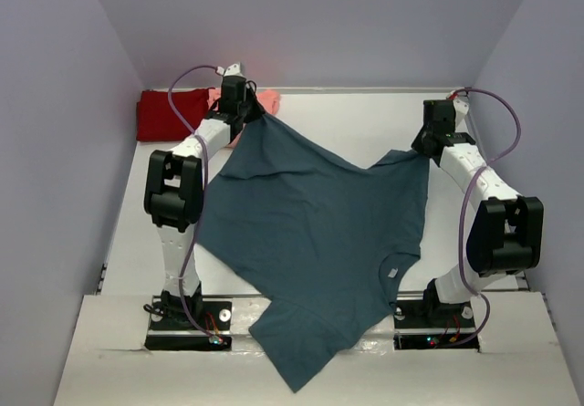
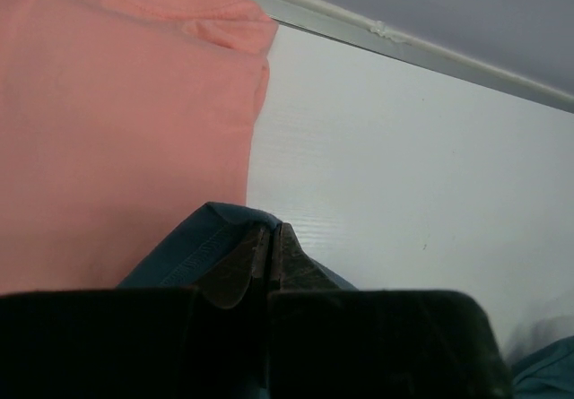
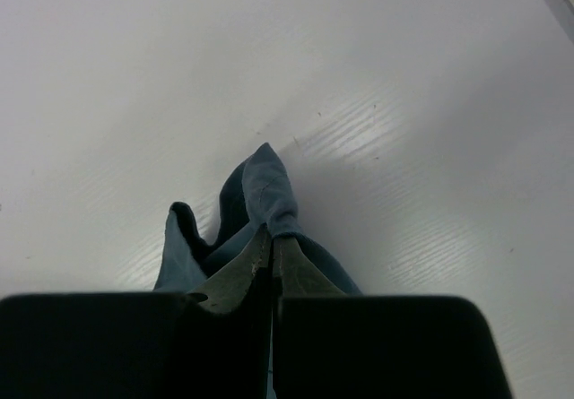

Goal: Fold and stack the t-shirts
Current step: Flatten out the tshirt

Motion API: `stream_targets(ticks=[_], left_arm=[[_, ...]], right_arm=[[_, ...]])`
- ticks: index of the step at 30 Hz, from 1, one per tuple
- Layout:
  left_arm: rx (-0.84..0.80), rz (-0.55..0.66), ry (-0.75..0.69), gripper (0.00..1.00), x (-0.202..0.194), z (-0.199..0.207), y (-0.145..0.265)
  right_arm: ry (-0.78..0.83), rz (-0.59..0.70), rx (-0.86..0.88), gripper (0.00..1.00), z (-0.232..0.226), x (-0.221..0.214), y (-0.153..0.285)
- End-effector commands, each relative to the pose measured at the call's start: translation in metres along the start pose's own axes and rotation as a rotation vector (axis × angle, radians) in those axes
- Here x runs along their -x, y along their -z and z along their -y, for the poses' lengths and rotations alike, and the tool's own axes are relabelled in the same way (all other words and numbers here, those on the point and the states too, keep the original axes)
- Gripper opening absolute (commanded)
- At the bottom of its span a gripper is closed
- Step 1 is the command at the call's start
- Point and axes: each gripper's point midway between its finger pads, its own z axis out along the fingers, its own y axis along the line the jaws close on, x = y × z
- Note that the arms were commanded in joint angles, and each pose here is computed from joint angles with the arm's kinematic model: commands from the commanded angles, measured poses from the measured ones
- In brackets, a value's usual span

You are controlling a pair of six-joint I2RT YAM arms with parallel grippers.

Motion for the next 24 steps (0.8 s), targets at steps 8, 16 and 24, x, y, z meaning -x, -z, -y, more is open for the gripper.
stream_targets(ticks=[8, 16, 24], left_arm=[[-0.140, 0.101, -0.038, 0.00, 0.050, 0.047, -0.031], [-0.115, 0.112, -0.045, 0.00, 0.055, 0.054, -0.032], [-0.005, 0.137, -0.087, 0.00, 0.057, 0.028, -0.005]], right_arm=[[-0.023, 0.105, -0.097, 0.00, 0.011, 0.031, 0.000], [-0.018, 0.083, -0.095, 0.00, 0.013, 0.022, -0.001], [-0.021, 0.058, -0.070, 0.00, 0.006, 0.017, -0.006]])
